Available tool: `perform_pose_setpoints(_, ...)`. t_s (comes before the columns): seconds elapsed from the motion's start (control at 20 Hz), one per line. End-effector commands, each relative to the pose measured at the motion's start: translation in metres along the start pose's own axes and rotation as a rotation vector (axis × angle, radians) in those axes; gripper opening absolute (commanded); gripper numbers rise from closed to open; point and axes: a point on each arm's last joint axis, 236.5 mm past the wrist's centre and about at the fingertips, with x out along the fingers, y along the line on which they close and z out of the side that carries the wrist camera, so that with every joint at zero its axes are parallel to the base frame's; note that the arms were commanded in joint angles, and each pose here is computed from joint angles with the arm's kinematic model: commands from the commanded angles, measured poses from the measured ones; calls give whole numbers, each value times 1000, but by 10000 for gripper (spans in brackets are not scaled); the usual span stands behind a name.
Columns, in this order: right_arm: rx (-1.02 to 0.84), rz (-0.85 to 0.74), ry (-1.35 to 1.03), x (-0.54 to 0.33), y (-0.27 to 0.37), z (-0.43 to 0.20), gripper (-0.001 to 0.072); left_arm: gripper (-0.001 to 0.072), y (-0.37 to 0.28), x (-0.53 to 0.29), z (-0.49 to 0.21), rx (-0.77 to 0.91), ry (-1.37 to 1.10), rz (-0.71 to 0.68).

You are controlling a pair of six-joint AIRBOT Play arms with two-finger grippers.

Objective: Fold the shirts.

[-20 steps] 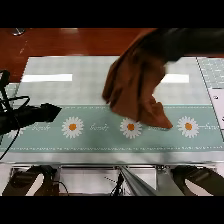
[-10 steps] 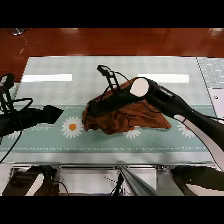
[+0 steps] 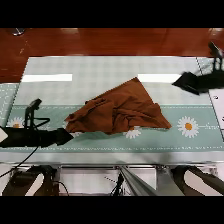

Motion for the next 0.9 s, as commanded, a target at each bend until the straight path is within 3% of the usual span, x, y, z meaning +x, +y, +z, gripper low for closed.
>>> perform_pose_setpoints(0.0,215,-52,11,0,-80,-65,617,703,17,32,-14,-119,54,-12)
perform_pose_setpoints(0.3,308,93,90,60,-51,-138,617,703,13,59,66,-222,-198,-114)
perform_pose_setpoints(0.6,235,121,170,69,-26,-157,617,691,29,102,56,-207,-56,-68)
perform_pose_setpoints(0.65,240,119,171,69,-26,-157,617,452,28,102,60,-188,-57,-68)
perform_pose_setpoints(0.7,244,112,169,69,-29,-157,617,99,26,100,64,-175,-68,-71)
perform_pose_setpoints(0.75,254,104,173,69,-31,-158,617,20,22,96,71,-159,-84,-76)
perform_pose_setpoints(0.85,246,94,190,68,-33,-163,617,20,16,90,82,-137,-107,-84)
